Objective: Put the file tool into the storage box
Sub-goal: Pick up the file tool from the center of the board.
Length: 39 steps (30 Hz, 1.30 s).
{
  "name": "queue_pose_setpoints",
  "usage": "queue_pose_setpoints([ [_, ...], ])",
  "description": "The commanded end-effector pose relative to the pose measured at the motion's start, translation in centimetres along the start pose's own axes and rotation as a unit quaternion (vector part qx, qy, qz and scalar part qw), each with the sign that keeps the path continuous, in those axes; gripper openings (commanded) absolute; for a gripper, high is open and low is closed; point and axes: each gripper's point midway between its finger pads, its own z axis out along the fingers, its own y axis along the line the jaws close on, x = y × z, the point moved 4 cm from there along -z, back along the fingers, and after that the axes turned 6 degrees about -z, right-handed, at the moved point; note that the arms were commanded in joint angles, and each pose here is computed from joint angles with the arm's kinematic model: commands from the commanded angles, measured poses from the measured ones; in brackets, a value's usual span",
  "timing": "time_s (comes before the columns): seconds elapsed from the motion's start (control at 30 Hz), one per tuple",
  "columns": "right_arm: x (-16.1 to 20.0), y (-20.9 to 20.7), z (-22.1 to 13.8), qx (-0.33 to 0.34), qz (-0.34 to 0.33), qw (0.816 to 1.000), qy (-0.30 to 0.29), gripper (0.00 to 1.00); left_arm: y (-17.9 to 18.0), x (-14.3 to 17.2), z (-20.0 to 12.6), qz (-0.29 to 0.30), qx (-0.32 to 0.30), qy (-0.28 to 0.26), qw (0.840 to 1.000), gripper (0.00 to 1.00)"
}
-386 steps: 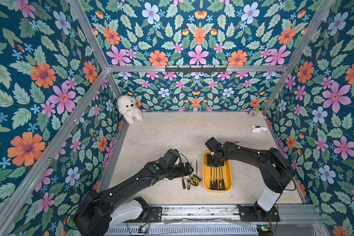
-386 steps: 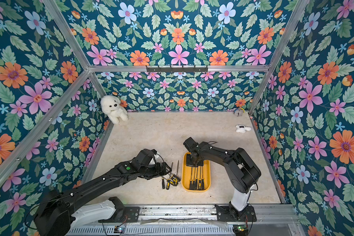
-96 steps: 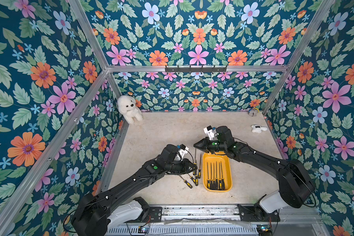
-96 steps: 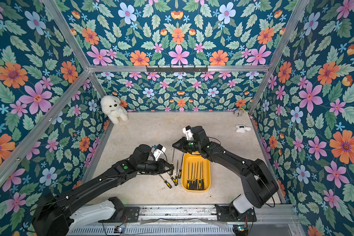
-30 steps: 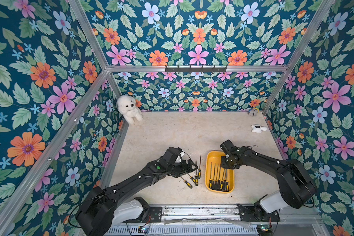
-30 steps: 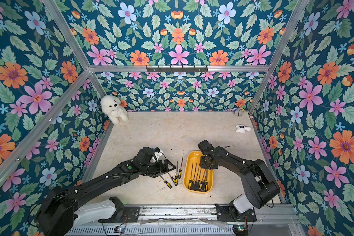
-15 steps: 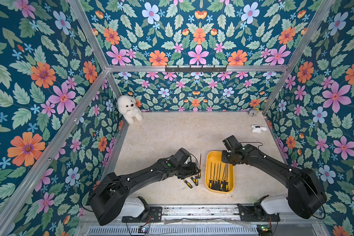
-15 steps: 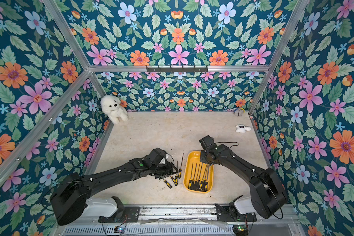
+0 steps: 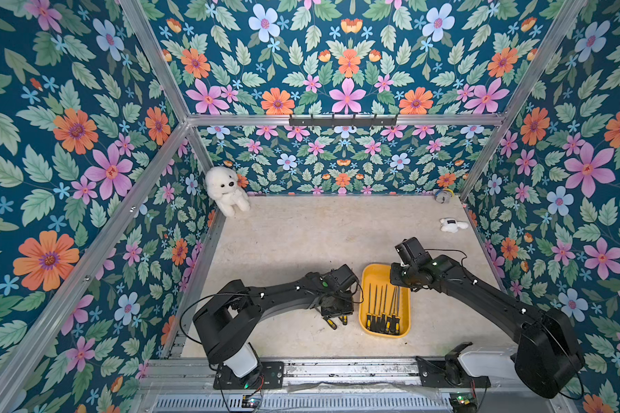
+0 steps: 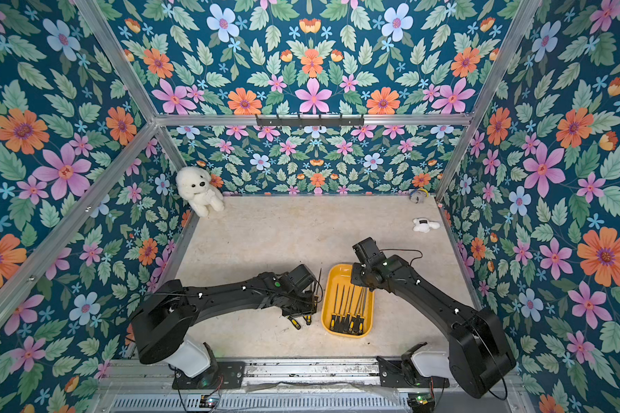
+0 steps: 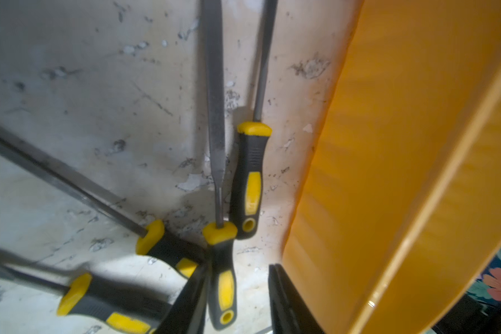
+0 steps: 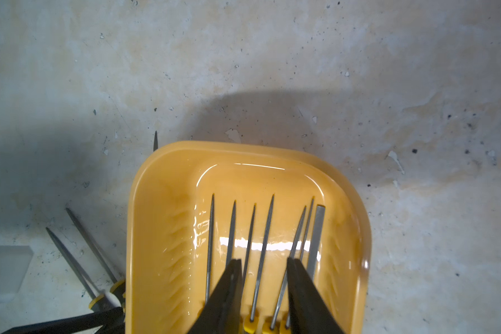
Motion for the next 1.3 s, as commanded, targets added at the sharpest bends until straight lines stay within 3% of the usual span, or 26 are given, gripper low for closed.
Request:
queue_pose_setpoints([
  [0.0, 0.3, 0.1, -0.1, -0.005, 0.005, 1.0, 0.004, 0.33, 1.5, 0.5, 0.3, 0.012, -0.047, 0.01, 0.999, 0.35],
  [0.2, 0.1, 0.3, 0.1, -0.01, 0.006, 1.0, 0.001, 0.33, 2.1, 0.7, 0.8, 0.024, -0.069, 0.022, 0.997, 0.27],
  [0.33, -0.1, 0.4, 0.2, -0.012, 0.006, 1.0, 0.001, 0.33, 2.2, 0.6, 0.6, 0.032, -0.077, 0.02, 0.996, 0.15],
  [0.53, -1.0, 1.3, -0.2, -0.029, 0.008, 1.0, -0.008, 0.33, 1.9, 0.3, -1.0, 0.043, -0.069, 0.008, 0.997, 0.03],
  [0.67, -2.1, 2.5, -0.6, -0.058, 0.01, 0.998, -0.017, 0.33, 1.6, 0.1, -2.6, 0.049, -0.053, -0.001, 0.997, 0.01],
  [0.8, -3.2, 4.7, -1.1, -0.123, 0.013, 0.992, -0.021, 0.34, 0.0, -0.2, -4.6, 0.063, 0.009, -0.014, 0.998, 0.0],
  [1.0, -4.7, 8.7, -1.7, -0.273, 0.044, 0.961, -0.022, 0.44, -4.2, 0.4, -6.8, 0.087, 0.197, 0.001, 0.977, 0.0],
  [1.1, -4.7, 9.9, -1.1, -0.32, 0.057, 0.946, -0.012, 0.45, -4.3, 0.7, -6.8, 0.081, 0.226, 0.013, 0.971, 0.0],
  [1.27, -4.5, 10.4, 0.1, -0.338, 0.067, 0.939, 0.008, 0.42, -4.2, 0.9, -6.7, 0.08, 0.228, 0.016, 0.97, 0.0],
])
